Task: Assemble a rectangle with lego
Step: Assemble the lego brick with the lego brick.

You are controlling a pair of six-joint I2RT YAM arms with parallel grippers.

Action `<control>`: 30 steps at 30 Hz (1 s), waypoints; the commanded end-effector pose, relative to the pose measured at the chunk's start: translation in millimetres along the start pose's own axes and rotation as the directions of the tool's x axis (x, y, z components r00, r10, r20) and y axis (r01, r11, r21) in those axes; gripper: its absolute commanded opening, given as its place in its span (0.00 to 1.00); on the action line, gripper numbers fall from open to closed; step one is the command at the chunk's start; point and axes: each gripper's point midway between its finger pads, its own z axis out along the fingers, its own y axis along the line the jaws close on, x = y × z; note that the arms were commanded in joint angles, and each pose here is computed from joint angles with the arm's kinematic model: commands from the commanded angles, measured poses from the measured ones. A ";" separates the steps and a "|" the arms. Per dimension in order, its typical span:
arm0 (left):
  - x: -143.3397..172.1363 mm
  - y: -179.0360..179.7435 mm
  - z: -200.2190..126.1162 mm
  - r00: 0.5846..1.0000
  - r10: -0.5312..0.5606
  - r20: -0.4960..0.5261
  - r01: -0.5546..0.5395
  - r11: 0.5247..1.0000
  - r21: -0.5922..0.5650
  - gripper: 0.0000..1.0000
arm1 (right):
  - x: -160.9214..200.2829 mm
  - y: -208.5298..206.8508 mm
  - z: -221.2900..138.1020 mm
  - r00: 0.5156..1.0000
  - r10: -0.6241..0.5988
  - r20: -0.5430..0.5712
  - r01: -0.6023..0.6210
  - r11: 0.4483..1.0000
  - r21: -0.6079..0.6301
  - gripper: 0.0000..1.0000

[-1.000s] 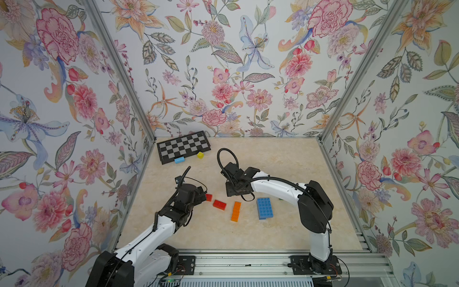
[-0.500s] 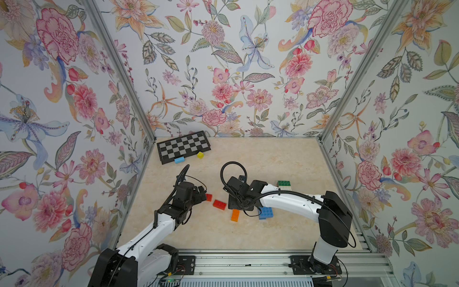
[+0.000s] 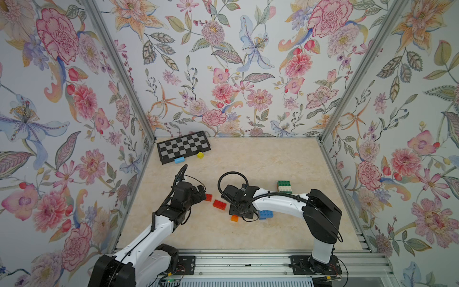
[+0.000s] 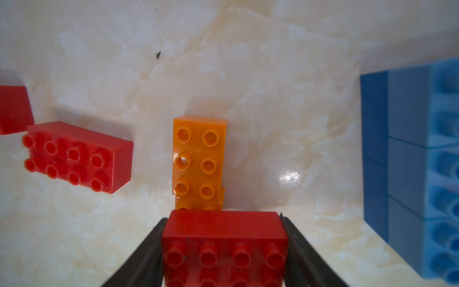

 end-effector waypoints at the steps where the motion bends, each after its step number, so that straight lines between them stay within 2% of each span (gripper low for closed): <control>1: -0.1 2.9 0.6 1.000 0.006 0.004 -0.006 1.000 0.003 0.99 | -13.4 -7.9 -0.1 0.996 0.063 0.056 -0.066 0.997 0.037 0.17; 13: 3.3 2.4 5.5 1.000 0.006 -0.009 -0.006 1.000 0.008 0.99 | -17.7 5.0 11.1 0.998 0.040 0.038 -0.042 0.998 0.039 0.17; 30: 5.7 2.9 6.4 1.000 -0.006 -0.013 0.006 1.000 0.014 0.99 | -6.0 -9.6 17.2 1.000 0.008 -0.023 -0.005 0.992 0.128 0.17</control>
